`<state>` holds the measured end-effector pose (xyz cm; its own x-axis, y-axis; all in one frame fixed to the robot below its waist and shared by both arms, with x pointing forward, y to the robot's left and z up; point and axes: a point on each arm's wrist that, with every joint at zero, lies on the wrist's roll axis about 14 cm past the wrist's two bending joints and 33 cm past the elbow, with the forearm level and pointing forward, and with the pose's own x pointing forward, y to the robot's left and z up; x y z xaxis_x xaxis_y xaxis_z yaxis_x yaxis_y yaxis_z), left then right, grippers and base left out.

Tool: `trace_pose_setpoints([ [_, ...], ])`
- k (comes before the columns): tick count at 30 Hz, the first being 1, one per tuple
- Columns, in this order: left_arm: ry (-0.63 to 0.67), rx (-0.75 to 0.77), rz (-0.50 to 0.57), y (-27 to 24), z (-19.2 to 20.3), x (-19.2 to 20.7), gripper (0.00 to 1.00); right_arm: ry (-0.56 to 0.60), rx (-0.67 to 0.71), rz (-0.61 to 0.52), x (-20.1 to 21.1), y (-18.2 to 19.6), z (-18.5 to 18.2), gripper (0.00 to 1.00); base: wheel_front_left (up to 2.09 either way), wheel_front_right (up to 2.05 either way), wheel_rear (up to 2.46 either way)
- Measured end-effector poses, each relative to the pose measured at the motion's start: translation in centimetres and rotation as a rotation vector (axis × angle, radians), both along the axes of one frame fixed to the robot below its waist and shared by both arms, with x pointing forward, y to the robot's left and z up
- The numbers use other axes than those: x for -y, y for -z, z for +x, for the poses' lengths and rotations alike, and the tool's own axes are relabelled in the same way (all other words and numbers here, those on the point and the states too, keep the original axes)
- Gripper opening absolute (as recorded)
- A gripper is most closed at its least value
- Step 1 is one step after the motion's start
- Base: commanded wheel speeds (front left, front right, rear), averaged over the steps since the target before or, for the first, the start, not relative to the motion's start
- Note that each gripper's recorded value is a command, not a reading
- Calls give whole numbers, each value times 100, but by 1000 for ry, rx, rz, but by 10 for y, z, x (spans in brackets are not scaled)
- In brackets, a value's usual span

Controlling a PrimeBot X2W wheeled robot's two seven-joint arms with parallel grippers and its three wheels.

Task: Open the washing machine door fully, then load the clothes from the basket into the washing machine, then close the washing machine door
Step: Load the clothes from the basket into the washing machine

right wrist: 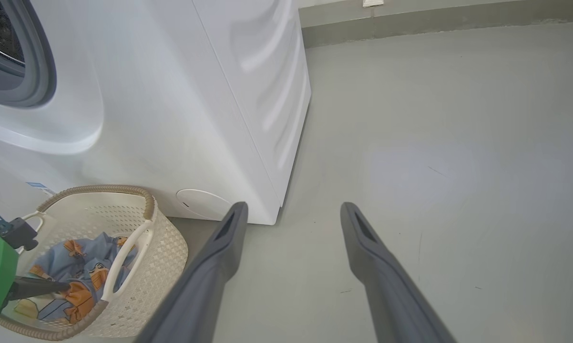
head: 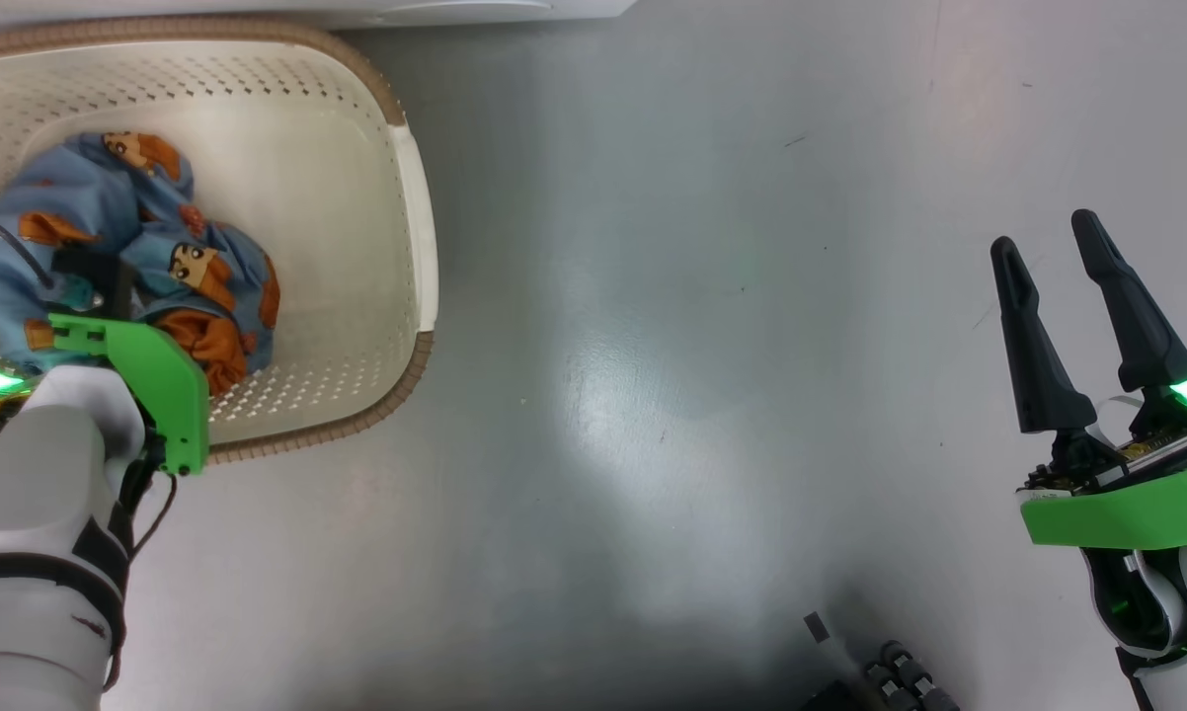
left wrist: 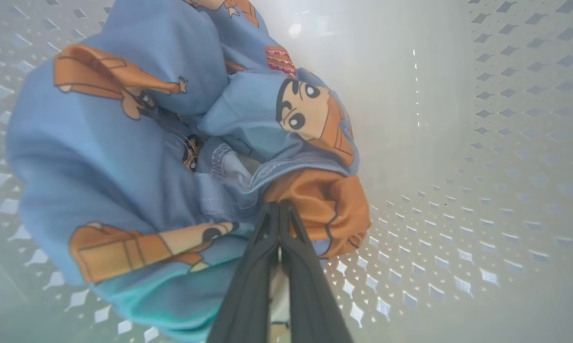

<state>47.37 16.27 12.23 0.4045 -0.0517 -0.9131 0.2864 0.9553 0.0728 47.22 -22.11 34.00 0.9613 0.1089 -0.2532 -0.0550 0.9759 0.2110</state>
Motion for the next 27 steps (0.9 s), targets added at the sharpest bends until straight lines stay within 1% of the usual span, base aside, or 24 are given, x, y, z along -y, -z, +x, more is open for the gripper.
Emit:
trace_pose_setpoints([
  [8, -13, 9, 0, -4, 2, -4, 0, -15, 17, 0, -3, -5, 5, 100, 0, 0, 0],
  [11, -28, 41, -11, -10, 6, -4, 0, -20, 24, 4, -5, -7, 6, 100, 0, 0, 0],
  [22, -121, 254, -85, -54, 35, -3, 0, -39, 79, 17, -12, -29, 10, 100, 0, 0, 0],
  [27, -183, 345, -149, -81, 46, -1, 0, -44, 107, 20, -15, -43, 10, 100, 0, 0, 0],
])
